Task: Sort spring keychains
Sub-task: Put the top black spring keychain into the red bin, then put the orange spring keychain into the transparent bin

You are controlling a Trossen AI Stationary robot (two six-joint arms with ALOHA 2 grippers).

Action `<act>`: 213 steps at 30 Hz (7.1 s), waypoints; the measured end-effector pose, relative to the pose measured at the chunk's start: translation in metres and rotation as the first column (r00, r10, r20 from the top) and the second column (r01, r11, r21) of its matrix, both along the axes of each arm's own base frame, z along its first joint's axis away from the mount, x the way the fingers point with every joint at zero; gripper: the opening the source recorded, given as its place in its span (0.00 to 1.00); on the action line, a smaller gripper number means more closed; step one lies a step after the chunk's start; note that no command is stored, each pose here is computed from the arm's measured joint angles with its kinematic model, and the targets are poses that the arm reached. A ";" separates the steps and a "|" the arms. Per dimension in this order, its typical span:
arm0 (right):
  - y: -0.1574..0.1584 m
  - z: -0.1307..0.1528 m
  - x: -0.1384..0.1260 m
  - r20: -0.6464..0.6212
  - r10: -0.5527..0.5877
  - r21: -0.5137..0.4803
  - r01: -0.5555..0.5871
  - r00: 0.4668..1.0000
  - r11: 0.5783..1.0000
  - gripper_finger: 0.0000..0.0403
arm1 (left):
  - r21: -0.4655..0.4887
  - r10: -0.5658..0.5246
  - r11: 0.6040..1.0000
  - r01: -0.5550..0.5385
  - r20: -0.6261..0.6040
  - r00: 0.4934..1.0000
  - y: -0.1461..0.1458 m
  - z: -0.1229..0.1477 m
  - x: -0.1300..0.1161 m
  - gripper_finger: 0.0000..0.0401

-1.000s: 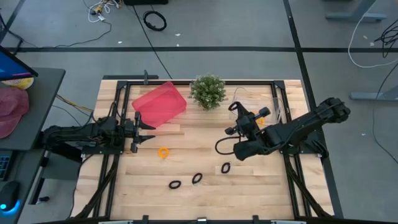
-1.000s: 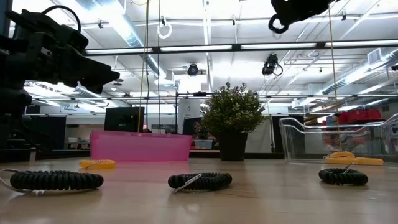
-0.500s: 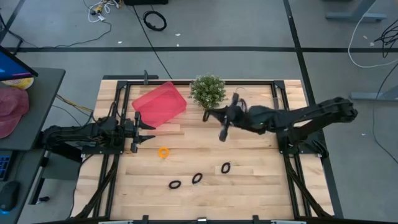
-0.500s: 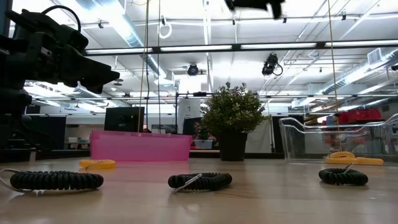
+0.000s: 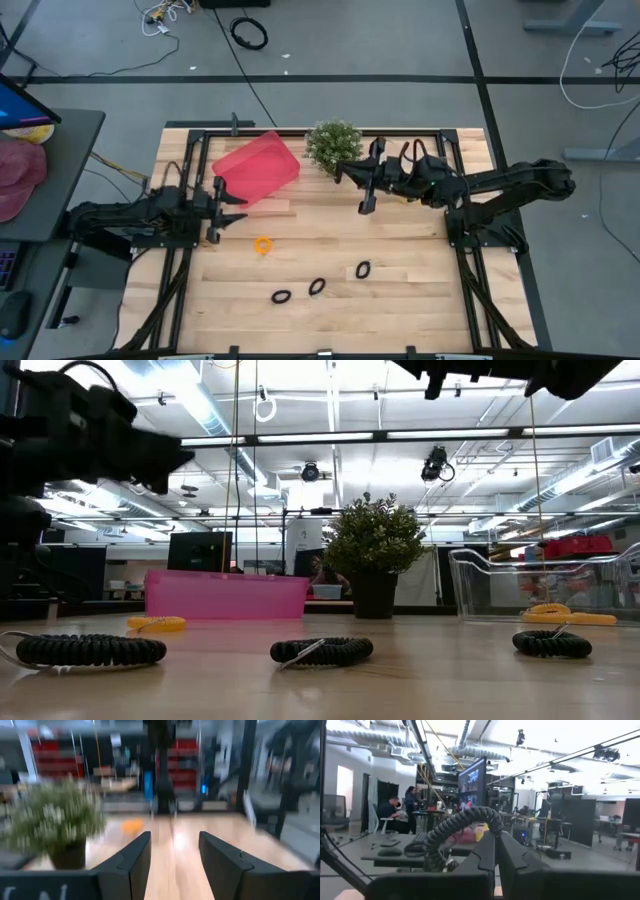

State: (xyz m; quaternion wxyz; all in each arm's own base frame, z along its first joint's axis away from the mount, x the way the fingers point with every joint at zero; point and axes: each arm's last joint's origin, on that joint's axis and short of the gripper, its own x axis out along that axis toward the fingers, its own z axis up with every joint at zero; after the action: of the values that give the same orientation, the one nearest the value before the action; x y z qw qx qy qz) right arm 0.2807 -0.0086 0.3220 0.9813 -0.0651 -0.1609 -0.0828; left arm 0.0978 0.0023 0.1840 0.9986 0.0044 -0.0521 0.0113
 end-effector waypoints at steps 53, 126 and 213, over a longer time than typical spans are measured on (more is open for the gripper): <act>0.032 -0.035 0.077 -0.294 0.035 -0.007 -0.039 0.955 0.999 0.00 | -0.019 -0.132 0.991 0.131 -0.045 0.990 -0.012 0.083 0.127 0.43; 0.039 -0.027 0.079 -0.449 0.053 0.006 -0.057 0.892 0.998 0.48 | 0.133 0.167 0.980 -0.149 -0.143 0.975 -0.018 0.085 0.118 0.04; 0.083 -0.016 0.027 -0.672 0.177 0.089 -0.159 0.719 0.983 0.51 | 0.027 0.465 0.845 -0.534 -0.531 0.708 0.069 0.055 0.076 0.48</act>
State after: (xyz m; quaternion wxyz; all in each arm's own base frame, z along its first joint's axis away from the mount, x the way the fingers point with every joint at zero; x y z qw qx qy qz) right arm 0.3073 0.0740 0.3063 0.9765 -0.0638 0.2030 0.0340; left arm 0.1737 0.0709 0.2391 0.9319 -0.0430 0.2226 0.2831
